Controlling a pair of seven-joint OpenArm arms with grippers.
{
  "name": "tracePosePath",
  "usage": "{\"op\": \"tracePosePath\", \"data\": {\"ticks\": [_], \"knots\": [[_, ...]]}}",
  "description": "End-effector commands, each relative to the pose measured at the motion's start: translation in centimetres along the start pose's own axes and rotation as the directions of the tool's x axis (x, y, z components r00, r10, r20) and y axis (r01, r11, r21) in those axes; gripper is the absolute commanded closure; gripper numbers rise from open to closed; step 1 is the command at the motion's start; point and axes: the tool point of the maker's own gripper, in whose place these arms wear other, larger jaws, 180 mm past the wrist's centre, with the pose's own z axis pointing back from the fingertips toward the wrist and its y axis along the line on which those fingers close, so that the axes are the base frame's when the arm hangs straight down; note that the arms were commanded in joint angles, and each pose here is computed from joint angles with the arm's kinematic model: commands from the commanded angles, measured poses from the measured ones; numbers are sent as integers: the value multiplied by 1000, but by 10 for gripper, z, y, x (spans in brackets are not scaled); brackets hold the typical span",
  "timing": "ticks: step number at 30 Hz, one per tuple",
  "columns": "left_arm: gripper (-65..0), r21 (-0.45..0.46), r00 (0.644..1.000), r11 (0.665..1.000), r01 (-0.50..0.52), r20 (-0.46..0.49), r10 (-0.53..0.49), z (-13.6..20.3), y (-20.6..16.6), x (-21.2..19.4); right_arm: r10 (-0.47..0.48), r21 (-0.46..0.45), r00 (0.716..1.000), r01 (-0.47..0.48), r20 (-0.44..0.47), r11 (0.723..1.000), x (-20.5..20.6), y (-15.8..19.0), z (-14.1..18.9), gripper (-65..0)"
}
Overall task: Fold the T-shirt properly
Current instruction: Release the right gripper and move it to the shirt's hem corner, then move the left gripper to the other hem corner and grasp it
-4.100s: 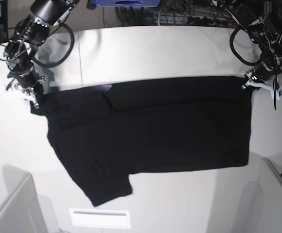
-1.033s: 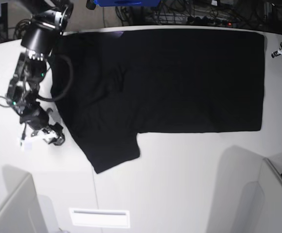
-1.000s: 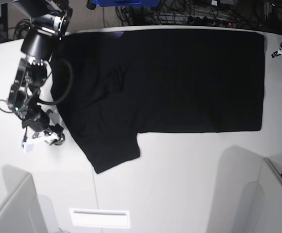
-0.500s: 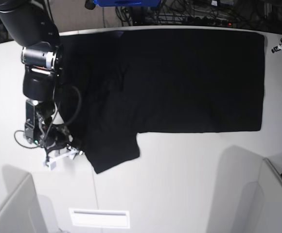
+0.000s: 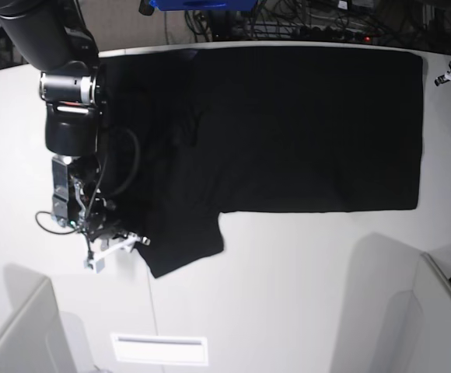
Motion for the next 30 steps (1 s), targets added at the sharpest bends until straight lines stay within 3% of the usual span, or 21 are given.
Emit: {"op": "tracePosePath", "data": {"ticks": [1,4,7,14,21,23,27,30], "knots": [[0,4,999,1000,20,40,-20,4,2,13,10,-4,1000,-10,19,1000,12,1,3,-237],[0,4,999,1000,20,40,-20,4,2,13,11,-5,1000,-11,13,1000,10,0,3,-93],[0,3,999,1000,20,40,-20,4,2,13,11,-5,1000,-11,13,1000,10,0,3,0],[0,-3,999,1000,21,40,-21,2,0,13,11,-5,1000,-11,17,1000,13,1,4,0],[0,-6,999,1000,23,37,-23,1,0,14,63,15,991,-65,119,998,28,13,25,0],[0,-26,998,999,43,43,-41,-7,-4,23,69,17,992,-71,109,997,27,14,28,0],[-301,-74,999,996,47,25,-45,-33,-8,38,69,17,993,-70,93,997,24,14,29,0],[-446,-70,999,997,38,24,-37,-53,-7,59,67,15,994,-69,84,998,19,12,28,0]]}}
